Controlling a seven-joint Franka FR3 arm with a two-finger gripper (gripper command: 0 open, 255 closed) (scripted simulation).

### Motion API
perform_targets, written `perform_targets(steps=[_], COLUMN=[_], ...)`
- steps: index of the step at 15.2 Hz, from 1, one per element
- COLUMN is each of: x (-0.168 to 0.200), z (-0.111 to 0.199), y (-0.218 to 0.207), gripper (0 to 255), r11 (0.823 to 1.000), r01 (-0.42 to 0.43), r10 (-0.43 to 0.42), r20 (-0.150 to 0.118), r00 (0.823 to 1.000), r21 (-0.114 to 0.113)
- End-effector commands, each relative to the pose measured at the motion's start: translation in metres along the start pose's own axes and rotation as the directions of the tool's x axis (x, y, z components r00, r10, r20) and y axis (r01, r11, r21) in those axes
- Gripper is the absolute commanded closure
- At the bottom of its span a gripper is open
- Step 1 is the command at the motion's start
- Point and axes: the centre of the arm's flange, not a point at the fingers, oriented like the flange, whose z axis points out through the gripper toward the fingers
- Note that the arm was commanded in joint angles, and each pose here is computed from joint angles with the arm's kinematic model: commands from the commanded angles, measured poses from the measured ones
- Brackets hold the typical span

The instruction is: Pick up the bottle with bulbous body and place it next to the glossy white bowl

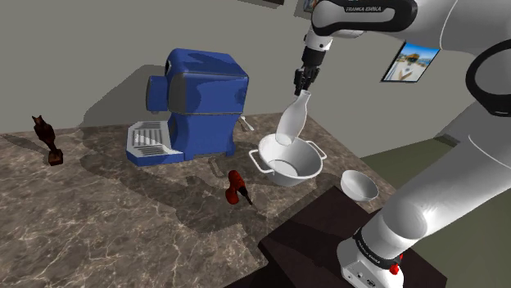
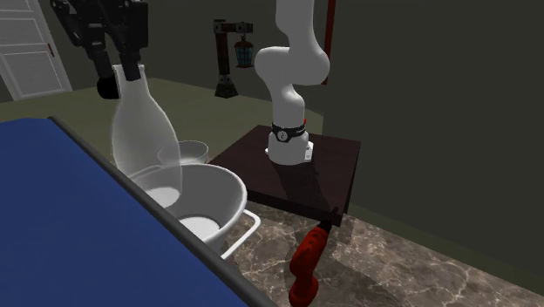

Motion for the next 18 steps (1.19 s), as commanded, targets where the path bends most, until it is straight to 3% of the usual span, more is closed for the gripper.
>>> perform_targets(steps=[1,18], x=[-0.013,-0.124], z=[-0.003,-0.049], y=[0.023,0.213], gripper=[255,255], r11=[1.000,1.000], r01=[0.001,0.001], r10=[-0.001,-0.001], r20=[0.000,0.000], r00=[1.000,1.000], r21=[0.000,0.000])
